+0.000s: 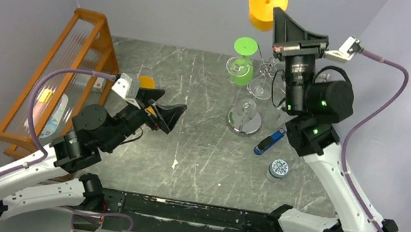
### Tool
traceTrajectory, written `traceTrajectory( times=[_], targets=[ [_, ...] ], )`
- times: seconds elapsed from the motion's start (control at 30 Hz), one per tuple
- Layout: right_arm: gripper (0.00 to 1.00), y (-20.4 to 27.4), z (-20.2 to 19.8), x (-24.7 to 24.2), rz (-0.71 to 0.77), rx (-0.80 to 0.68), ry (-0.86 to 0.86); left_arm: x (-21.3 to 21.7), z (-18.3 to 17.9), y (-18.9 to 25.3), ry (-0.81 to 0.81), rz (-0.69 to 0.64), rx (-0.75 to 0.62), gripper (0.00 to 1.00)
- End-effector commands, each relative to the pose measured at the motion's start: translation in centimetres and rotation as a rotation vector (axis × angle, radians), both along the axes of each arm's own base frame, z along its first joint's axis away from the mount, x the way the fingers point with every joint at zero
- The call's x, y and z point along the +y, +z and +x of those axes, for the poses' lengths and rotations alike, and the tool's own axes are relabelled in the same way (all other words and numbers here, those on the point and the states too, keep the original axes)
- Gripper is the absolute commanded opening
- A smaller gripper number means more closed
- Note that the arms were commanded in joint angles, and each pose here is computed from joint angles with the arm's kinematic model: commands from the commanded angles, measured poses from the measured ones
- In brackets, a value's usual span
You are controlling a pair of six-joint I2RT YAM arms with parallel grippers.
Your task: Place the wine glass upside down on the wine glass rack
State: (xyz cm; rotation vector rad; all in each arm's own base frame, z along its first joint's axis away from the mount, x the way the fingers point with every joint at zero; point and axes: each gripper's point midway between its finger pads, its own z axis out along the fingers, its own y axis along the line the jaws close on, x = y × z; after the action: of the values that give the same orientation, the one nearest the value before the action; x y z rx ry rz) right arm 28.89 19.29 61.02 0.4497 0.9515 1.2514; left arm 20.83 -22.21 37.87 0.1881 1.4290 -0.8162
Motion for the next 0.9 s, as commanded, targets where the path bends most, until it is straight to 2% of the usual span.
traceTrajectory(
  times=[0.0, 0.17, 0.3, 0.53, 0.77, 0.87],
  targets=[
    [0.00, 0.4, 3.7, -2.5, -0.138, 0.003, -0.241, -0.1, -0.4, -1.7, -0.017, 0.023, 0.060, 0.97],
    [0.00, -1.1, 9.2, -6.1, -0.189, 0.073, -0.324, -1.2, -0.5, -3.7, -0.056, 0.056, 0.119, 0.97],
    [0.00, -3.1, 11.8, -9.2, -0.200, 0.161, -0.389, -2.2, -0.6, -4.8, -0.089, 0.068, 0.157, 0.97],
    [0.00, -9.3, 13.7, -14.2, -0.141, 0.396, -0.466, -3.0, -0.6, -6.3, -0.108, 0.112, 0.200, 0.97],
    [0.00, -14.9, 14.7, -15.6, -0.125, 0.556, -0.400, -1.9, -0.4, -7.3, -0.058, 0.132, 0.237, 0.97],
    [0.00, -16.5, 14.5, -15.2, -0.136, 0.580, -0.362, -1.7, -0.3, -7.8, -0.046, 0.134, 0.250, 0.97]
  ],
)
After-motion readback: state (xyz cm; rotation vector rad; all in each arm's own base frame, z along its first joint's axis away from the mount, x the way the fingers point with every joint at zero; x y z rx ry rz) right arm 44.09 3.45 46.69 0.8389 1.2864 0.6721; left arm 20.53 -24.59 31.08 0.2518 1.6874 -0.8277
